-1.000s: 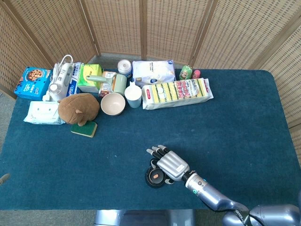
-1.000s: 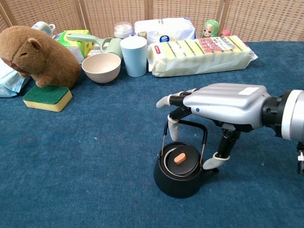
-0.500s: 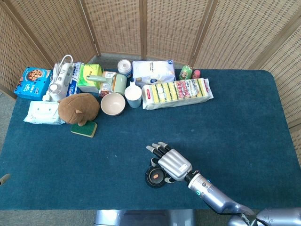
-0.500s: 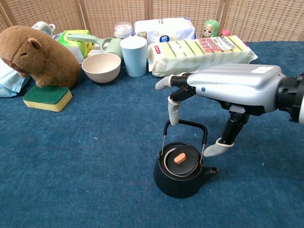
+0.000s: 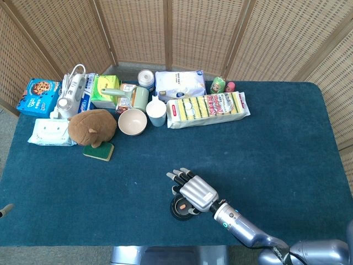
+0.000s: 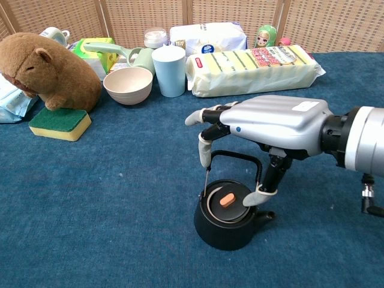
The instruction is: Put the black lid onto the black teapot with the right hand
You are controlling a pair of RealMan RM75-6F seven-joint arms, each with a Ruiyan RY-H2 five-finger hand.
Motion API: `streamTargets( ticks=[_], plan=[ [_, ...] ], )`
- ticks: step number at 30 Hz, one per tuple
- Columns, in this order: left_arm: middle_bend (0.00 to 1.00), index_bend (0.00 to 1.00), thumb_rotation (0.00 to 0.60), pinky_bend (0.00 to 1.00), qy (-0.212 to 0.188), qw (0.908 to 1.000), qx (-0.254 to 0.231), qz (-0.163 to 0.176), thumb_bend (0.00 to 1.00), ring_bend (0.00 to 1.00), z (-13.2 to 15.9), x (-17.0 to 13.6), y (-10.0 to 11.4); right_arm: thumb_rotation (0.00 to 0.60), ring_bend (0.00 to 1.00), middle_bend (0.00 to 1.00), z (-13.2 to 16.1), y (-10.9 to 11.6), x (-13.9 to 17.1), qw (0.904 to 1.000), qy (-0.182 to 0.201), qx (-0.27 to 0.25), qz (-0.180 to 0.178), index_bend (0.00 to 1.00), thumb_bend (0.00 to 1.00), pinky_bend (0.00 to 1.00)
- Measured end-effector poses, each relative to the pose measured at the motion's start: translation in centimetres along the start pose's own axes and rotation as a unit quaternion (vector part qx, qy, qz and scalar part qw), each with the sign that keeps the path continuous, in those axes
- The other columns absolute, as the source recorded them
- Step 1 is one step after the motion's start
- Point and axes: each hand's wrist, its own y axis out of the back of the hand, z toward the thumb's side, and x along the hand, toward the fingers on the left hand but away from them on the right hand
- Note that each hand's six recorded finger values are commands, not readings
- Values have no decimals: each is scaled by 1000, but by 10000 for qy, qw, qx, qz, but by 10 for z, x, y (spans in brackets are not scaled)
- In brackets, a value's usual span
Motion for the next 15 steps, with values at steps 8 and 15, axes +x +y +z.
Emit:
streamTargets(
  ticks=[8, 15],
  plan=[
    [0, 0, 600, 0, -8, 10000, -1, -11, 72, 0, 0, 0, 0, 600, 1, 29, -5, -6, 1, 10000, -56, -9, 51, 342, 177, 0],
    [0, 0, 600, 0, -1, 10000, 3, -8, 71, 0, 1, -1, -1, 600, 2, 30, -9, -9, 0, 9999, -85, -17, 74, 342, 177, 0]
  ],
)
